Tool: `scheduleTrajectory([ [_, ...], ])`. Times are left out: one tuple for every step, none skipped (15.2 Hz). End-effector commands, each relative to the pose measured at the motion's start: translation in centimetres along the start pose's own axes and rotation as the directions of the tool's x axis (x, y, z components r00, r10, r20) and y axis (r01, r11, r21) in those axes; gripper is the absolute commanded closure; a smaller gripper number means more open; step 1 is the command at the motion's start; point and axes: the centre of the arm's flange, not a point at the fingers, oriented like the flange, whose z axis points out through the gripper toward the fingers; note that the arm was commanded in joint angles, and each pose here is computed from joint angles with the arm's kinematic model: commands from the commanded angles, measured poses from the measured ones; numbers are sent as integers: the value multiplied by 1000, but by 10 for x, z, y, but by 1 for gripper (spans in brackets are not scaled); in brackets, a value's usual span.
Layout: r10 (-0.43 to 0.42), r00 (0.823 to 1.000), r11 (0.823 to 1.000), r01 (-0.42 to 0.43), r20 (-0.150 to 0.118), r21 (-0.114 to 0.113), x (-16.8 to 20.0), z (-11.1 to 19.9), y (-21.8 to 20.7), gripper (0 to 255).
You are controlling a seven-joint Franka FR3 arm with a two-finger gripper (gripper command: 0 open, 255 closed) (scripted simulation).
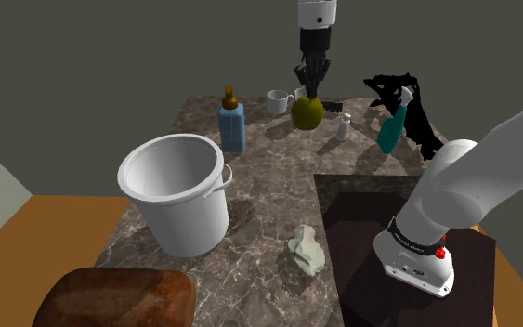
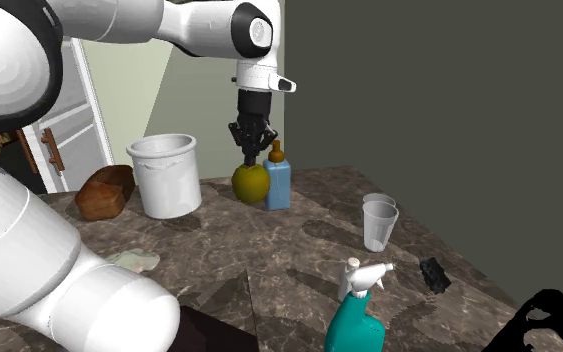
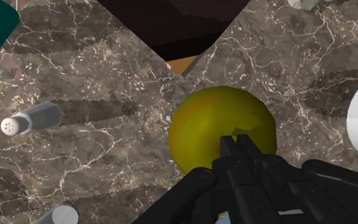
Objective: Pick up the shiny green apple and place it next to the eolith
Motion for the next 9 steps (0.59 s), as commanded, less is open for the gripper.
scheduleTrajectory([
  [1,1000,1000,-1,0,0,-13,2,-24,255],
  [1,1000,1000,-1,0,0,-19,3,-36,255],
  [1,1000,1000,-1,0,0,-25,5,-47,255],
  [1,1000,1000,-1,0,0,-32,6,-59,255],
  [1,1000,1000,-1,0,0,-38,7,-70,255],
  [1,1000,1000,-1,0,0,-44,9,-82,255],
  [1,1000,1000,-1,0,0,-50,10,-94,255],
  [1,1000,1000,-1,0,0,-56,11,-105,255],
  [1,1000,1000,-1,0,0,-63,13,-117,255],
])
